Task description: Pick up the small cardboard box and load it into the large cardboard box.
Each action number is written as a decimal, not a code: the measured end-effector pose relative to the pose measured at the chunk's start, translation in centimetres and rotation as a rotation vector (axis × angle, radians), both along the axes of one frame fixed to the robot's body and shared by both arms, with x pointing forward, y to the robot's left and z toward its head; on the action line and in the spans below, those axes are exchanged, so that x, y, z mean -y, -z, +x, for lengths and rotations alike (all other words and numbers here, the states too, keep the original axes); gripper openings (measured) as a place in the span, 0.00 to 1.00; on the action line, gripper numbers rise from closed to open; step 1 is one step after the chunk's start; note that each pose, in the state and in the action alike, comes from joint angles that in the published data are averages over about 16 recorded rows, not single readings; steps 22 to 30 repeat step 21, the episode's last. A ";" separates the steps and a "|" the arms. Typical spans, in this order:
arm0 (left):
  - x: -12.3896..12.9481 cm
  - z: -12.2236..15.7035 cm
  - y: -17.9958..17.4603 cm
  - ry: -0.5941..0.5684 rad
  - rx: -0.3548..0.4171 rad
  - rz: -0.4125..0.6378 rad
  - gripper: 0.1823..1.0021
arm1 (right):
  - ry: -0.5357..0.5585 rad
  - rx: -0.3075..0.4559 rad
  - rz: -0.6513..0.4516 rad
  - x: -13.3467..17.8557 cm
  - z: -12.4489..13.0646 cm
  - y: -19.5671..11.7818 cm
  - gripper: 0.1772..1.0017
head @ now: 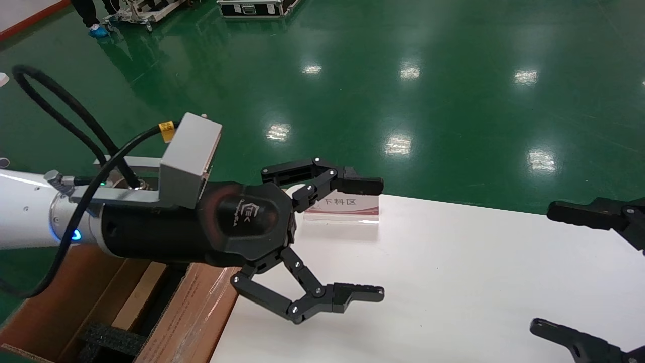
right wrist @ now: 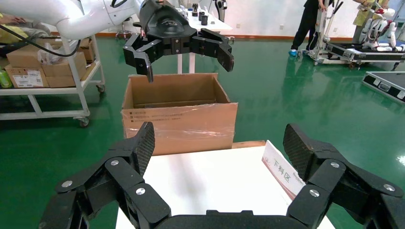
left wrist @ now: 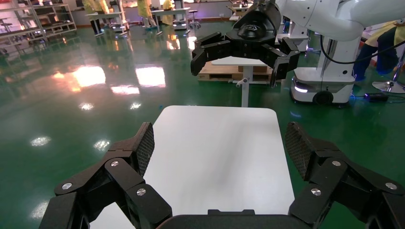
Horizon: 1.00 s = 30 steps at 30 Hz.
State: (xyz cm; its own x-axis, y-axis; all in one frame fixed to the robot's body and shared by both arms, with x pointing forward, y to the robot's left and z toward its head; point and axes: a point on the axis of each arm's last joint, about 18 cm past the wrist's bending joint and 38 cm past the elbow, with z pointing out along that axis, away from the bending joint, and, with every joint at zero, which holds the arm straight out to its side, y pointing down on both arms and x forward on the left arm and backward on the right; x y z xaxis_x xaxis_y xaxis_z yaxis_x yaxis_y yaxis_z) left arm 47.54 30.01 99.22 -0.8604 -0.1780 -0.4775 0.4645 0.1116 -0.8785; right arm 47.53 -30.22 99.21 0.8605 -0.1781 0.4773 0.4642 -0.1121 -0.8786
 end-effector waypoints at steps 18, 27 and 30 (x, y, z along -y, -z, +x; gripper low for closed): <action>0.0 0.0 0.0 0.000 0.000 0.000 1.00 | 0.000 0.000 0.000 0.0 0.0 0.0 1.00; 0.0 0.0 0.0 0.000 0.000 0.000 1.00 | 0.000 0.000 0.000 0.0 0.0 0.0 1.00; 0.0 0.0 0.0 0.000 0.000 0.000 1.00 | 0.000 0.000 0.000 0.0 0.0 0.0 1.00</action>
